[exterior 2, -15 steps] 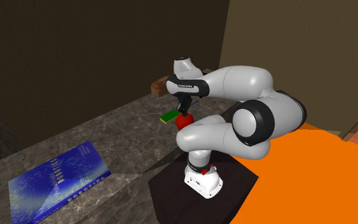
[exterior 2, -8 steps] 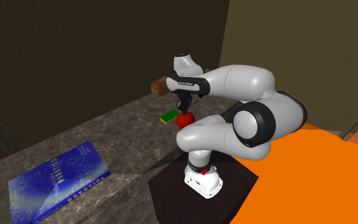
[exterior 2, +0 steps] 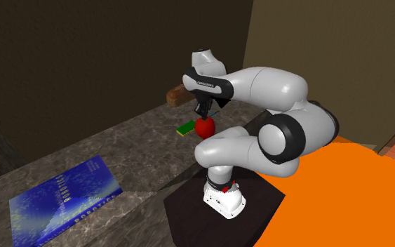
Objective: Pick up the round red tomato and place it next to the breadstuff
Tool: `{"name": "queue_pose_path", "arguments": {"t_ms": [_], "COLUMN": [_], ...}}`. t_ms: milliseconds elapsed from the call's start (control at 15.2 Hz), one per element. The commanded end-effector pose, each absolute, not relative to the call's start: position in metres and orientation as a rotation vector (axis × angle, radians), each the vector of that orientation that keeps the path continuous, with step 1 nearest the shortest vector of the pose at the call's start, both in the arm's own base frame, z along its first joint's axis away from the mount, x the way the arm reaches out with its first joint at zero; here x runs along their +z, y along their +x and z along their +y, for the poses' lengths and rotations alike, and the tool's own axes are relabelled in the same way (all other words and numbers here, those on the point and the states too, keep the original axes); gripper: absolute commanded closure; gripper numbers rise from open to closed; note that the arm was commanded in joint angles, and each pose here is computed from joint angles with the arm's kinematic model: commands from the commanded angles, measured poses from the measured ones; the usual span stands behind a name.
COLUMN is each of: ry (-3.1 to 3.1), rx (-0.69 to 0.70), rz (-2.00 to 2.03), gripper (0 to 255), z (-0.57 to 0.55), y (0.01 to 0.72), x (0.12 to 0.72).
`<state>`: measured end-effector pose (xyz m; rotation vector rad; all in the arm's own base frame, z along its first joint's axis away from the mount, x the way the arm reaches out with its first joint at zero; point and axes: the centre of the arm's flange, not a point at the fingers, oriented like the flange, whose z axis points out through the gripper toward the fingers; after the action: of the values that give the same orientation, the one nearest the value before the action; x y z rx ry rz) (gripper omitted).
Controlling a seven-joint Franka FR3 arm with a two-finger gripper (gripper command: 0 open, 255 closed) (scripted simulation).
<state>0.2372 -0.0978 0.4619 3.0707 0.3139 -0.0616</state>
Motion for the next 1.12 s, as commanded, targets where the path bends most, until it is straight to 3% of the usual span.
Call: {"name": "queue_pose_path", "arguments": {"t_ms": [0, 1056], "ry": [3.071, 3.071], "rx": [-0.062, -0.062], "rz": [0.314, 0.314], "gripper": [255, 255], "z": [-0.096, -0.096], "y": [0.238, 0.238], "x": [0.472, 0.556]}}
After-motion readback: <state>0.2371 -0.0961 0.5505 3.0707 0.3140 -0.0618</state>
